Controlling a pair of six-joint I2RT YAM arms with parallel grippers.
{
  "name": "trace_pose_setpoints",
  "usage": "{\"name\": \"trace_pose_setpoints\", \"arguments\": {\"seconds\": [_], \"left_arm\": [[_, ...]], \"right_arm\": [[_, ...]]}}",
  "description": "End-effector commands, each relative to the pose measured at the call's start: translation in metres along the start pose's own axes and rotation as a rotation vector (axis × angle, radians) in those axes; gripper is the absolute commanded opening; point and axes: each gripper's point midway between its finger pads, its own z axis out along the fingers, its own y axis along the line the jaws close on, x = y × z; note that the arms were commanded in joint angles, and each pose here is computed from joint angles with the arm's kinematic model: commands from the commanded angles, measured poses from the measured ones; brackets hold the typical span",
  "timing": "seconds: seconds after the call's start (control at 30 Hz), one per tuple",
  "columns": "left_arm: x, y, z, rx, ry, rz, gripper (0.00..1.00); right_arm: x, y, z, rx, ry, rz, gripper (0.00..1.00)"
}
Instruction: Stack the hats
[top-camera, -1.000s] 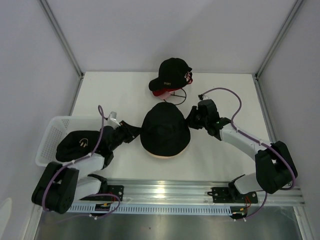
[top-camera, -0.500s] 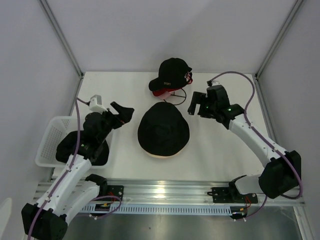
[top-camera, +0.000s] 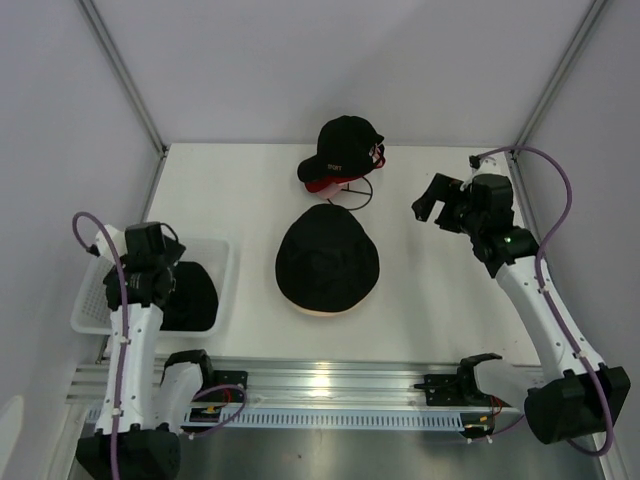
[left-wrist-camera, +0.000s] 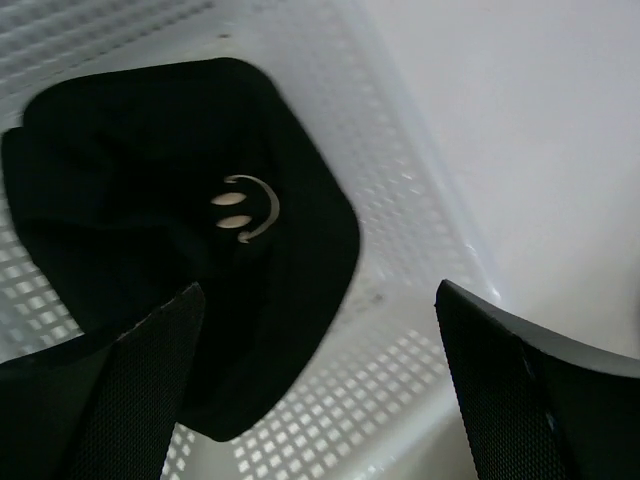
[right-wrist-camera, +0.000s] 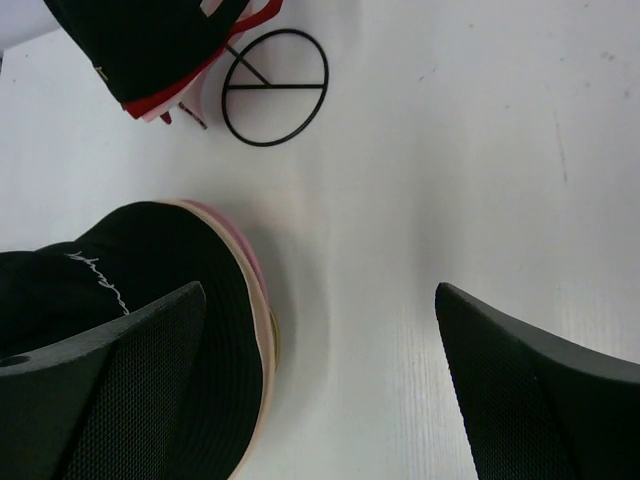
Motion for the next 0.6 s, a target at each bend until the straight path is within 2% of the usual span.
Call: {"name": "trace_pose_setpoints", "arguments": {"seconds": [0.0,0.07,0.2,0.33,0.5,0.57], "left_arm": [[-0.005,0.05,0.014,-0.205,-0.006,-0.073,1.0],[-0.001,0.057,0.029,-0.226,0.006,-0.074,1.0],[0.004,0.045,0.059,-0.194,0.015,-0.115,0.99],[0.018,0.031,0.084,-0.203,0.076,-0.236,0.99],[0.047,0.071,0.095,-0.44,0.108,-0.271,0.96],[0.052,0.082,0.095,-0.481,0.084,-0.293,0.91]], "right_arm": [[-0.009,0.019,0.012,-0.106,-0.028,-0.03,0.99],[-0.01,0.017,0.02,-0.096,-0.016,-0.055,0.99],[-0.017,0.02,0.037,-0.106,0.001,-0.074,0.99],[-0.025,0.019,0.044,-0.114,-0.014,-0.066,1.0],[-0.033,0.015,0.046,-0.108,-0.026,-0.055,0.99],[-0.036,0.014,0.046,-0.106,-0.031,-0.047,0.99]]}}
